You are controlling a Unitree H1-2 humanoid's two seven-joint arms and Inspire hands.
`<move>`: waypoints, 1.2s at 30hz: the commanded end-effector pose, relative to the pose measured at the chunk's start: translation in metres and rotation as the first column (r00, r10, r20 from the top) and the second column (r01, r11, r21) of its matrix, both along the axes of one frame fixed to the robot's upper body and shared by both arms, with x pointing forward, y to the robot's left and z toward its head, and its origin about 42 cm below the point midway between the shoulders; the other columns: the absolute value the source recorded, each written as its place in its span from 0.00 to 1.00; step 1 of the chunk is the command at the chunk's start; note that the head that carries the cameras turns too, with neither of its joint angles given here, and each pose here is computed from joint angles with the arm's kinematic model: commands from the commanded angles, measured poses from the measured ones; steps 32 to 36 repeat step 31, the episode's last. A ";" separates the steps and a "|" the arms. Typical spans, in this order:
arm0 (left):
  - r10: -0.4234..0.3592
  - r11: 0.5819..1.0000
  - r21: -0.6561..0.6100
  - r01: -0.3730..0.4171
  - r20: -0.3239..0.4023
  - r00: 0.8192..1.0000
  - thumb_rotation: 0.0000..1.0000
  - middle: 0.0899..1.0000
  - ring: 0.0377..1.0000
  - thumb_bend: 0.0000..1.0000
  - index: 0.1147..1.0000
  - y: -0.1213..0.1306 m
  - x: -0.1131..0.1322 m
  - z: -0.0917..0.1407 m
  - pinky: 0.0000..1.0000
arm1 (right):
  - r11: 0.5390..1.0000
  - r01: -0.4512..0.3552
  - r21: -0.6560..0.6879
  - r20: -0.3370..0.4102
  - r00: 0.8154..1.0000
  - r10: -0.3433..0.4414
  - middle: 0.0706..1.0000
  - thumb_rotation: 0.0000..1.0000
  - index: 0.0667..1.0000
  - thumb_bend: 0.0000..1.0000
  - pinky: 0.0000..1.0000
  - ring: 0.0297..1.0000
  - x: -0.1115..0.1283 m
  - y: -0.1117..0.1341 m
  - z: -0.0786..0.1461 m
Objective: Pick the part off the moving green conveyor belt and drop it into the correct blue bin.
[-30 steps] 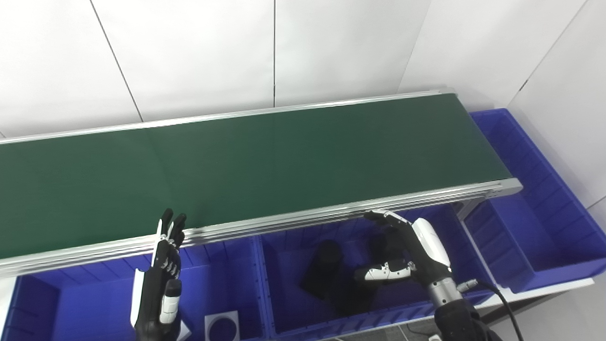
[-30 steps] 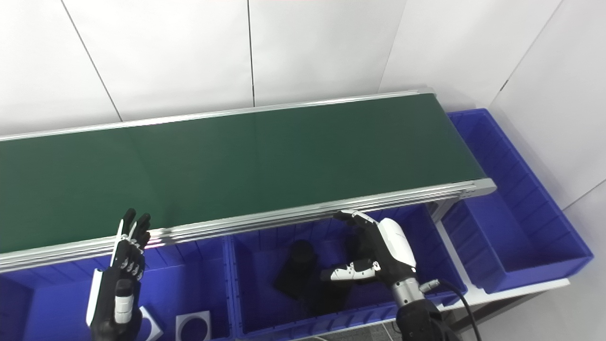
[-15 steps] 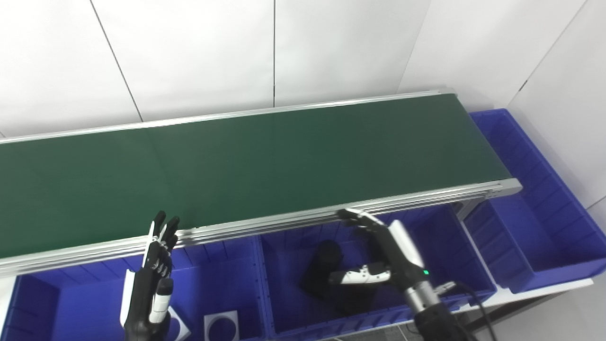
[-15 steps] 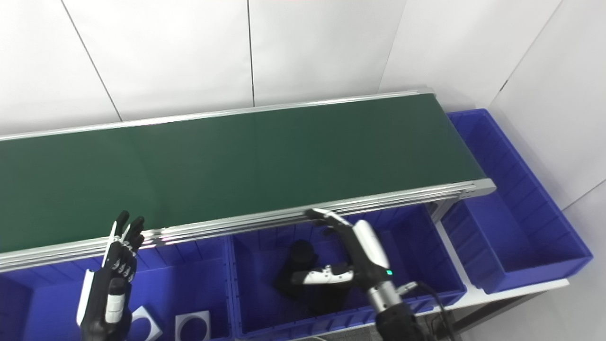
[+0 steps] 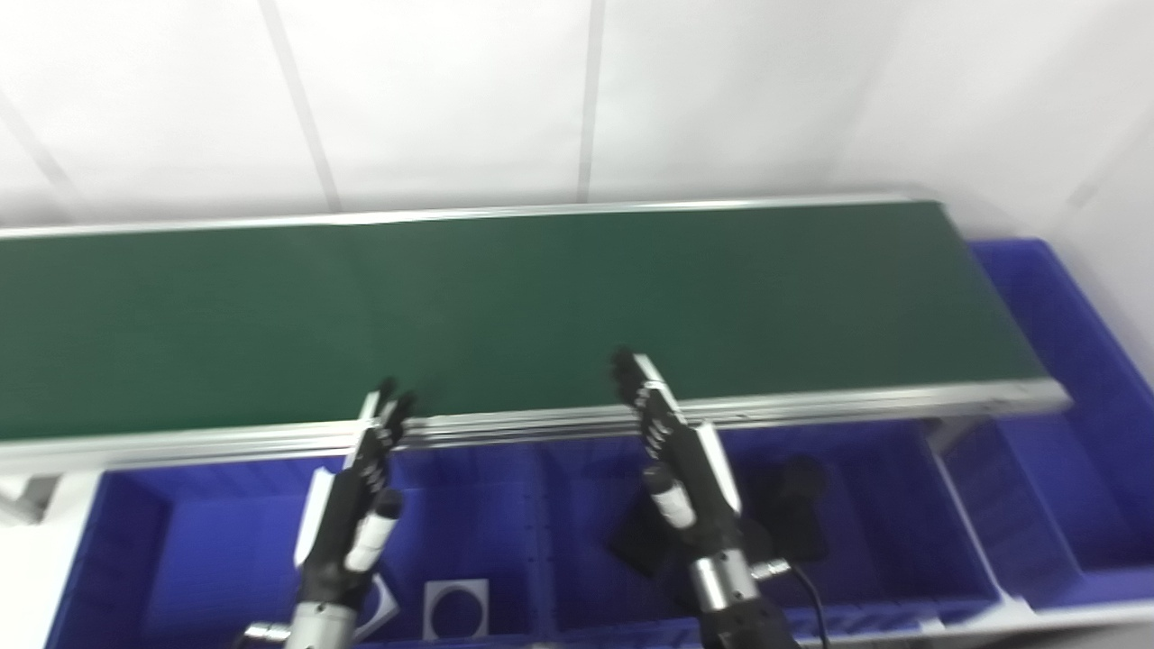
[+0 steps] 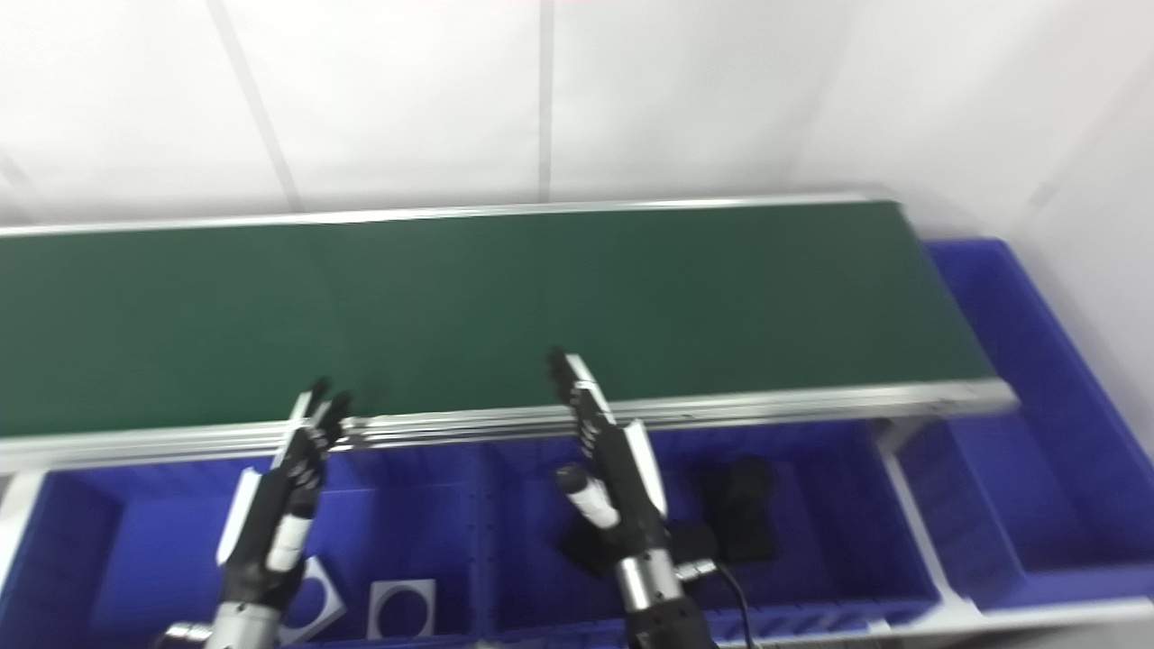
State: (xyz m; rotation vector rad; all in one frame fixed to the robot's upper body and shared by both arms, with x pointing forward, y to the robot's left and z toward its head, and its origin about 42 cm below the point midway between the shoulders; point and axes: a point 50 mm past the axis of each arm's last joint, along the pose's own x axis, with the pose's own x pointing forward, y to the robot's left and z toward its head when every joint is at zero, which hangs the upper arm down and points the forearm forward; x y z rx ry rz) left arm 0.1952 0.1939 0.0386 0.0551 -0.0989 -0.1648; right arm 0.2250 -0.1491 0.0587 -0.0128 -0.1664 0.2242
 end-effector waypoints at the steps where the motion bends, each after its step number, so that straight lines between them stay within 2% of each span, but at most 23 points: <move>1: -0.008 1.000 0.014 0.007 0.058 0.998 0.94 0.94 0.96 0.80 0.99 -0.003 0.004 0.008 0.98 | 1.000 -0.014 0.018 0.064 0.998 0.013 0.99 1.00 1.00 1.00 1.00 1.00 0.002 0.004 0.009; 8: 0.003 1.000 0.014 -0.004 0.046 0.999 0.94 0.94 0.96 0.81 0.98 -0.008 -0.001 0.005 0.98 | 1.000 -0.030 0.002 0.040 0.999 0.030 0.97 0.99 0.98 1.00 1.00 1.00 -0.002 0.005 -0.002; 20: 0.001 1.000 0.021 -0.002 0.034 0.999 0.95 0.94 0.97 0.83 0.98 -0.011 -0.004 0.002 0.99 | 1.000 -0.004 -0.017 -0.007 1.000 0.004 0.96 1.00 0.98 1.00 1.00 0.99 -0.008 -0.002 -0.015; 24: 0.002 1.000 0.020 -0.002 0.029 1.000 0.94 0.94 0.97 0.84 0.98 -0.012 -0.005 0.000 0.98 | 1.000 0.008 -0.022 -0.011 1.000 -0.008 0.96 1.00 0.97 0.99 1.00 0.98 -0.010 -0.002 -0.016; 26: 0.001 1.000 0.023 -0.002 0.028 1.000 0.94 0.95 0.98 0.84 0.97 -0.012 -0.005 0.000 0.98 | 1.000 0.010 -0.023 -0.013 1.000 -0.011 0.95 1.00 0.96 0.96 1.00 0.97 -0.010 -0.001 -0.017; 36: 0.006 0.999 0.035 -0.007 0.023 1.000 0.94 0.94 0.97 0.84 0.97 -0.010 -0.007 -0.002 0.97 | 1.000 0.013 -0.017 -0.023 1.000 -0.014 0.95 1.00 0.96 0.96 0.98 0.97 -0.012 0.002 -0.019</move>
